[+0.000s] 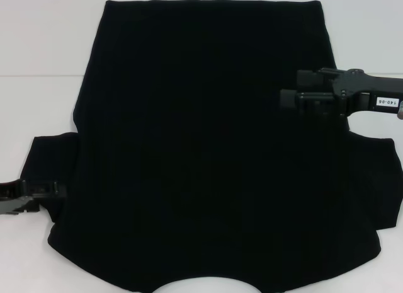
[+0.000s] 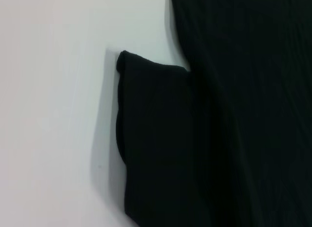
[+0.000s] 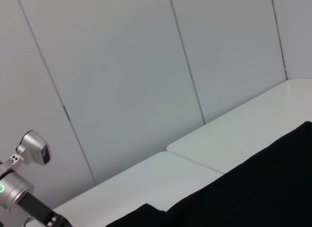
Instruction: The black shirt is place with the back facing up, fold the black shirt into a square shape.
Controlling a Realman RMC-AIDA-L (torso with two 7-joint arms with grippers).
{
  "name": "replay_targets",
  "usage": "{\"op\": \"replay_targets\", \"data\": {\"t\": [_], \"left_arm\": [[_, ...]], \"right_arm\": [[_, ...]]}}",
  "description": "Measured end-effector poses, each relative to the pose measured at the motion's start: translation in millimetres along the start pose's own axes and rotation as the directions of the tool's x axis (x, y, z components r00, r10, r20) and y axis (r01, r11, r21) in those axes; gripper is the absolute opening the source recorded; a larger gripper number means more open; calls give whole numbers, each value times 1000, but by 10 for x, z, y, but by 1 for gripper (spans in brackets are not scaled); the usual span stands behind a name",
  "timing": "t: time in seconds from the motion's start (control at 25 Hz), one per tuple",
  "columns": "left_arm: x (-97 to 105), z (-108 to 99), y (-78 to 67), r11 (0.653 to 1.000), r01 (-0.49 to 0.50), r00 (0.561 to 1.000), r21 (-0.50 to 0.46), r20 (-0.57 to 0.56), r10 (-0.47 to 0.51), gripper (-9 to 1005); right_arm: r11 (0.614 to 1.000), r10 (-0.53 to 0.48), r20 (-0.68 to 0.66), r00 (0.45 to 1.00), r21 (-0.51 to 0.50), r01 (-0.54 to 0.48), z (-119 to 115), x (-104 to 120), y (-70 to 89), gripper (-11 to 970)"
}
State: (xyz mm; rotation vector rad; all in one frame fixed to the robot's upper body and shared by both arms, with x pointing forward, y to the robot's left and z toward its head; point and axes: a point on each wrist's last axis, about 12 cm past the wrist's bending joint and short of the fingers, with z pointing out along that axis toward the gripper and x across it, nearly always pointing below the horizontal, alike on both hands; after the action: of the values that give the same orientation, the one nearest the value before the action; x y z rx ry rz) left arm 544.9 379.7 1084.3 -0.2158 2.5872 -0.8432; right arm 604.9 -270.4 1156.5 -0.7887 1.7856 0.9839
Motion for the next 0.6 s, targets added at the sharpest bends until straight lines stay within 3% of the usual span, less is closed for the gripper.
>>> {"op": "replay_targets", "data": {"t": [0.6], "left_arm": [[-152,29,-77,999,-35,999,-9,21,36,736]], "right_arm": [[1000,4,7,1000,7,-4,-18,2,-7,912]]}}
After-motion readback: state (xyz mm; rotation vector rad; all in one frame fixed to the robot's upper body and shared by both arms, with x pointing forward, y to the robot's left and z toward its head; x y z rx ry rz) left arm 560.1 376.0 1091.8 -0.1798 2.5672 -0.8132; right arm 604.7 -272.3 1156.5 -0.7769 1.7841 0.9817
